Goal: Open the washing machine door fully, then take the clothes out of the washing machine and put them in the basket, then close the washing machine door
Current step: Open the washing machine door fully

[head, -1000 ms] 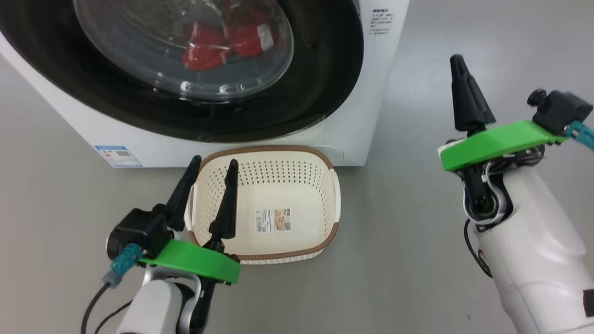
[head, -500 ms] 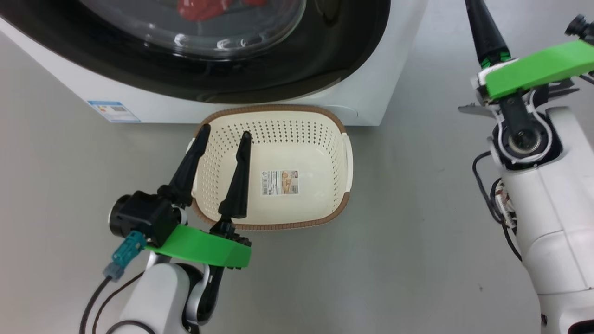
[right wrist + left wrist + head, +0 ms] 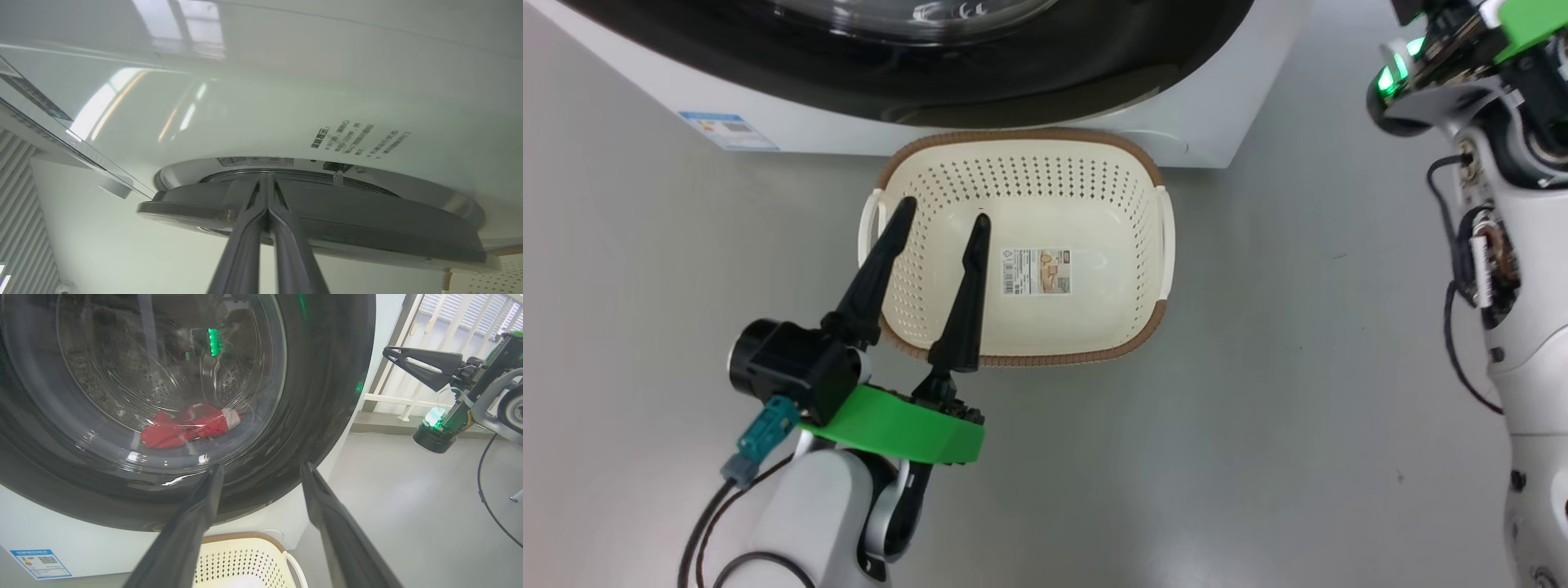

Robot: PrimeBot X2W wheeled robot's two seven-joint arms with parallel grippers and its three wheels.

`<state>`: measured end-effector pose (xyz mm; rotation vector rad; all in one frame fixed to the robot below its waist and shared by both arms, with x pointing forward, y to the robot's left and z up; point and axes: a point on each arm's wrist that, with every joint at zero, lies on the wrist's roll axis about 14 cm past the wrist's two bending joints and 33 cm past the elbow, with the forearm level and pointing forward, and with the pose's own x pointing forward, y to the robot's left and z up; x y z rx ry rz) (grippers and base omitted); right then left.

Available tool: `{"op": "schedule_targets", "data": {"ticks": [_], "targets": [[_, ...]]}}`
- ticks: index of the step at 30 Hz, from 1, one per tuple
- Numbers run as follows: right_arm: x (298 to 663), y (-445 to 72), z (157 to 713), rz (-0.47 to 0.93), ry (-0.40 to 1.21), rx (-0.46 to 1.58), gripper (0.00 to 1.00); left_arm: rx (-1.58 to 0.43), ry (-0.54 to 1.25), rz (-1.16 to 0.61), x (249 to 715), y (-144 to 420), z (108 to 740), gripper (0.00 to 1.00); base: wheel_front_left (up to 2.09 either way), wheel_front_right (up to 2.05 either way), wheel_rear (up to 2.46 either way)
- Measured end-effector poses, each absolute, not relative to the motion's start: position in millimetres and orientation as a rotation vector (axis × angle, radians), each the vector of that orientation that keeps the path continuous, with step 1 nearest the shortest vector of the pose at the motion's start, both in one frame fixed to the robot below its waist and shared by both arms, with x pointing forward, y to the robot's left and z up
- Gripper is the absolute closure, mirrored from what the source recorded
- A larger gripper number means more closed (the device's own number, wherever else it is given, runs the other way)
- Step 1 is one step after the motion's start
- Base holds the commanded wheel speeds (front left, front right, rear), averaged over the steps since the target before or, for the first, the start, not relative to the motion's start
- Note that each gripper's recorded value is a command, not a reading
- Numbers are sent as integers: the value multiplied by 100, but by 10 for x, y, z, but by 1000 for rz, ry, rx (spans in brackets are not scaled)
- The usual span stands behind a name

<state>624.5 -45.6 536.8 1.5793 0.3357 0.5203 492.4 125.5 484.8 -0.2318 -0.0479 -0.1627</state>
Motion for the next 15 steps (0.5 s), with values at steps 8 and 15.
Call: {"op": "schedule_targets", "data": {"ticks": [8, 15], "targets": [[6359, -285, 5243, 598, 444, 1594, 100, -218, -30, -167, 4967, 1261, 4754, 0, 0, 0, 0], [6441, -167, 5176, 633, 492, 1615, 100, -218, 7, -164, 4959, 1257, 4606, 0, 0, 0, 0]]}}
